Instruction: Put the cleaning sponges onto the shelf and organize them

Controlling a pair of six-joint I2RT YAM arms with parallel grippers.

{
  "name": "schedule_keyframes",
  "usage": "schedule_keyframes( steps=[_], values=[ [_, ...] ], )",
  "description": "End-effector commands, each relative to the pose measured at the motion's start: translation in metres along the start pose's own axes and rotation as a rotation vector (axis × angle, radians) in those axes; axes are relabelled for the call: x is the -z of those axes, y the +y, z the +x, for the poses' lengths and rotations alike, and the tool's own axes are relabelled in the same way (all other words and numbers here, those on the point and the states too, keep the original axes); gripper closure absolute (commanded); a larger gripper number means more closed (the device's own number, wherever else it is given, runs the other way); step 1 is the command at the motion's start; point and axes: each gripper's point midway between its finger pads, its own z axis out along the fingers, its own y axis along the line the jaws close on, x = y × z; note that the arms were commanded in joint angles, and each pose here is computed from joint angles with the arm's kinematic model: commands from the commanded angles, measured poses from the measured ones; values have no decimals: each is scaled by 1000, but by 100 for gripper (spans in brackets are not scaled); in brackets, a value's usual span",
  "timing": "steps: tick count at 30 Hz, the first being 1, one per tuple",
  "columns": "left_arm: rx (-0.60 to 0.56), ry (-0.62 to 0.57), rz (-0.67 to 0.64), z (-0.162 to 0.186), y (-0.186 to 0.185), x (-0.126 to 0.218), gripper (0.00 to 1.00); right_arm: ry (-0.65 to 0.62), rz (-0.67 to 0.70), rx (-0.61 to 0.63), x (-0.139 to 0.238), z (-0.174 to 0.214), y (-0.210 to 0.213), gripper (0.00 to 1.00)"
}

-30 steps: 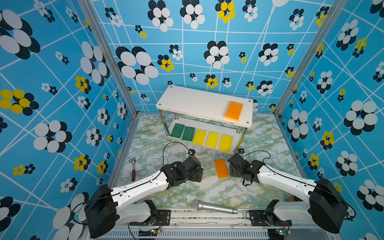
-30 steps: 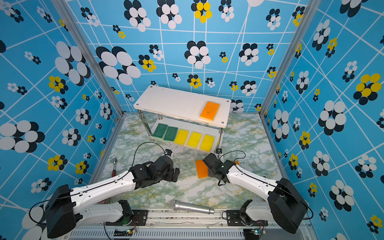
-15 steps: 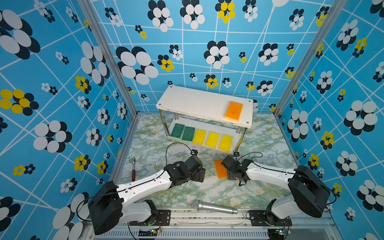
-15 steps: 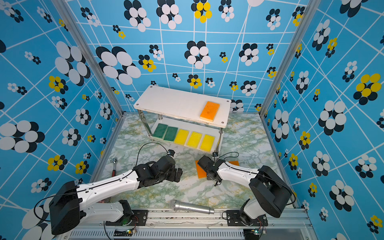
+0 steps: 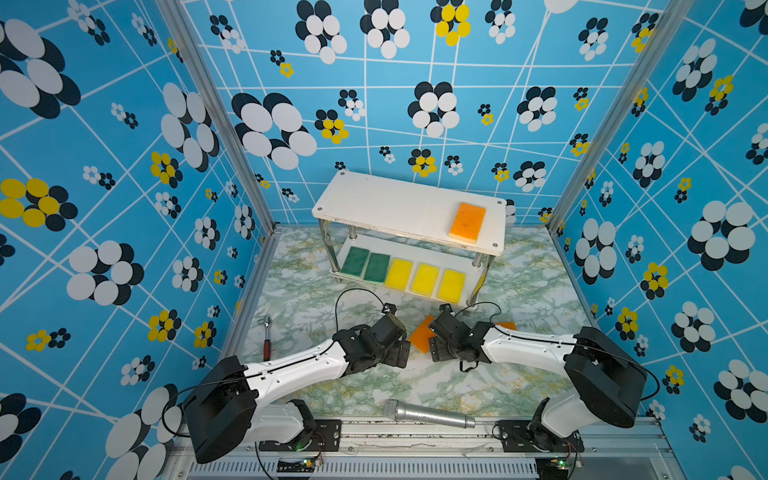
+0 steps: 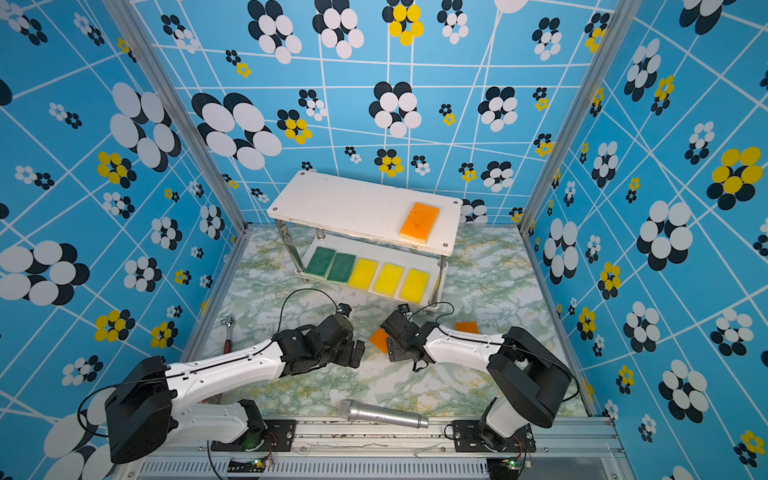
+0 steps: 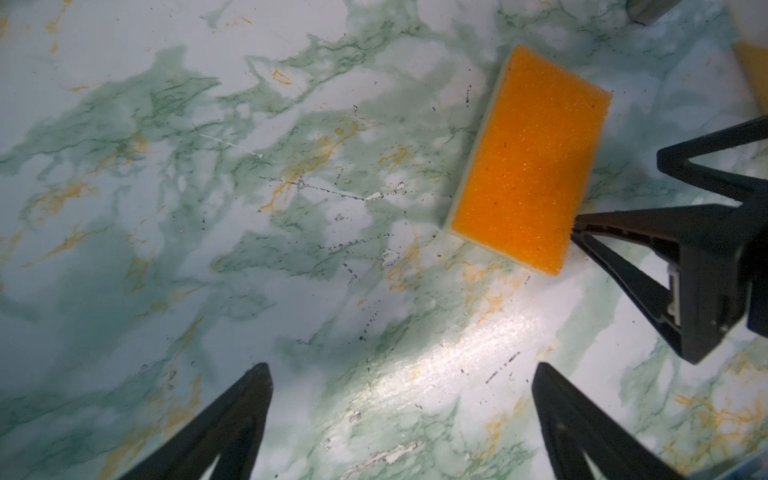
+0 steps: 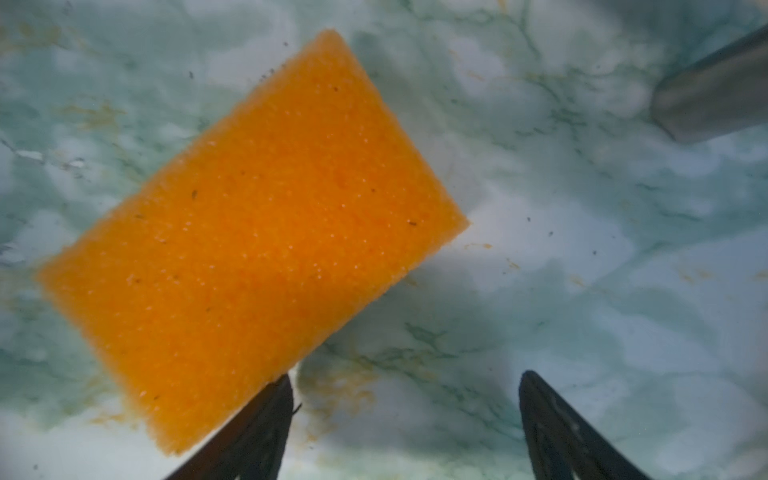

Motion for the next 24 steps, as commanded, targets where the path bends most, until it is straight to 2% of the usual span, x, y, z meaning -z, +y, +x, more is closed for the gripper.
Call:
schedule_keyframes(
  steps=[1,8,12,17,24],
  values=[
    [-47,-16,49,-1,-10,-3,1,-53,-34,12,14,-5,-1,12],
    [-163,-68,207,-9,-43,-6,1,-102,-13,-62,42,-7,-37,11],
    [-260,-58,265,-15,-64,-9,1,-124,-71,-146,57,-13,-53,11],
    [-387,-10,250,-11,-76,-22,1,-171,-71,-200,73,-18,-71,10],
    [-440,1,221,-10,-78,-37,1,-172,-53,-272,76,-11,-84,10]
  ],
)
